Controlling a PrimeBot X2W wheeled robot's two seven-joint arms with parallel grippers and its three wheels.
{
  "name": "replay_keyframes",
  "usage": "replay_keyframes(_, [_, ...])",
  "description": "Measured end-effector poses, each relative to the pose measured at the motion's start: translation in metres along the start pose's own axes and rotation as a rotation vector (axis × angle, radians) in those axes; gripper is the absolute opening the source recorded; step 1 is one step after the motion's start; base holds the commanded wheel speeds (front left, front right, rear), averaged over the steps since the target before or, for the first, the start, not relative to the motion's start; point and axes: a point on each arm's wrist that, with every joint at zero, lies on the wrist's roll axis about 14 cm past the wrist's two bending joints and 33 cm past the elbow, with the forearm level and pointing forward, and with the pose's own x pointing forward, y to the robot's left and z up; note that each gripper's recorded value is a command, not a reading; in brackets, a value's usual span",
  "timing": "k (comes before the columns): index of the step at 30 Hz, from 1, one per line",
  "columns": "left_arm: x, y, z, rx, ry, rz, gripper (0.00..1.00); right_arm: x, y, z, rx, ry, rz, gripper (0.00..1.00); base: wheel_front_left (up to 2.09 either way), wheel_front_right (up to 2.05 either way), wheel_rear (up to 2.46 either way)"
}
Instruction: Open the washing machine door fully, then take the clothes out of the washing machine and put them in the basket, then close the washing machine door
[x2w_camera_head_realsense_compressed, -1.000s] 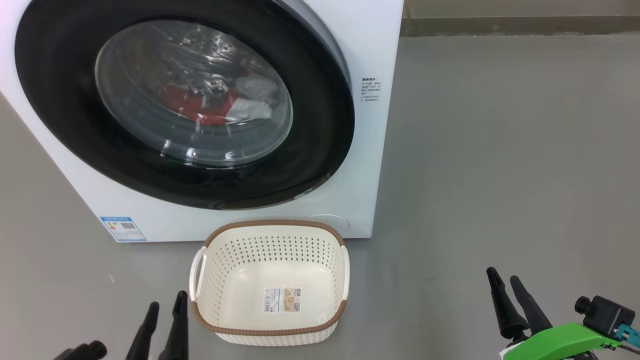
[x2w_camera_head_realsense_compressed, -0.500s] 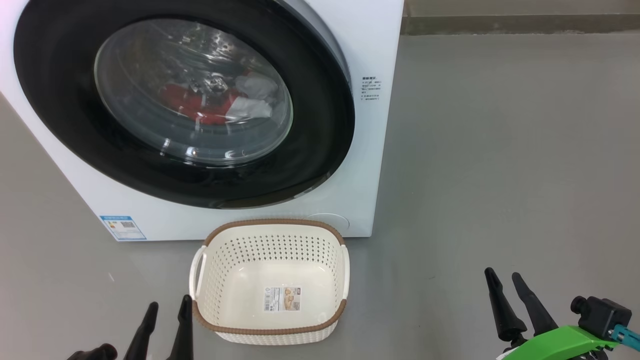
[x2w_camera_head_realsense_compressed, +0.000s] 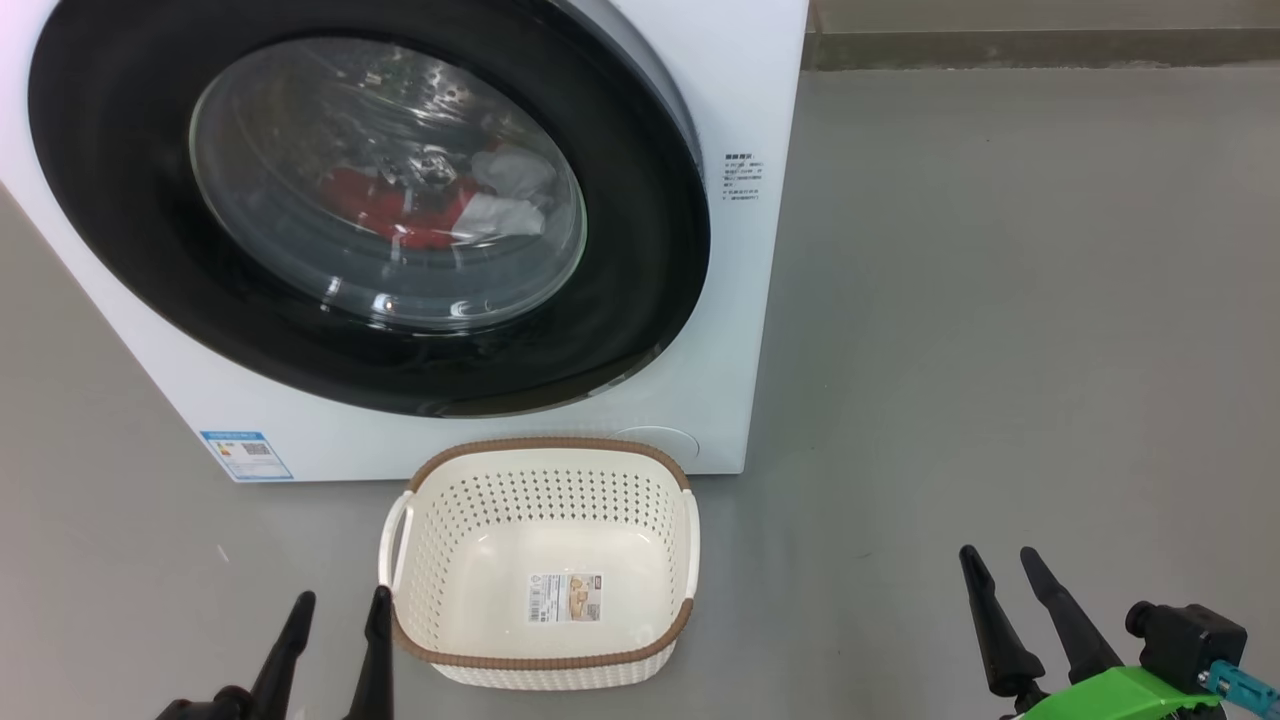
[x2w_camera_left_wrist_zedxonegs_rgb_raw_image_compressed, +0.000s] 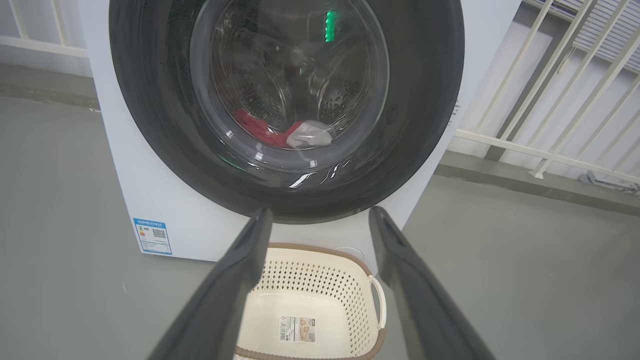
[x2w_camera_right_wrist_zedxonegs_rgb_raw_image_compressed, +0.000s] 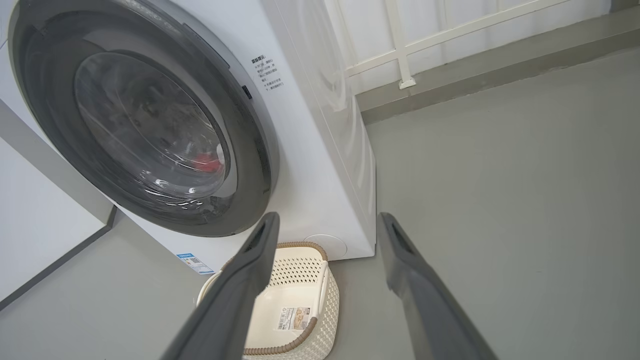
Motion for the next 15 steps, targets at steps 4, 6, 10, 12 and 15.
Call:
replay_keyframes(4, [0.0,-0.0015,0.0016,0.037,-0.01,-0.013,1.0,-0.0026,-0.0012,-0.0019,-0.033,0.004,0.001,1.0,0.0,0.0,0.0])
replay_keyframes(6, [0.0001,-0.002,0.0026,0.057,-0.014,-0.017,1.0,-0.0025,-0.0005,-0.0001,-0.058,-0.005,0.007,1.0,0.0,0.0,0.0])
replay_keyframes(10, [0.0002,-0.0049,0.0045,0.097,-0.024,-0.035,1.0,-0.0023,-0.0001,0.0029,-0.086,-0.018,0.012,1.0,0.0,0.0,0.0])
replay_keyframes(12, [-0.0008,-0.0053,0.005,0.119,-0.029,-0.039,1.0,-0.0025,0.0,0.0045,-0.112,-0.024,0.015,1.0,0.0,0.0,0.0])
replay_keyframes(15, [-0.0037,-0.0048,0.0024,0.146,-0.024,-0.041,1.0,-0.0051,-0.0014,0.0049,-0.133,-0.029,0.013,1.0,0.0,0.0,0.0])
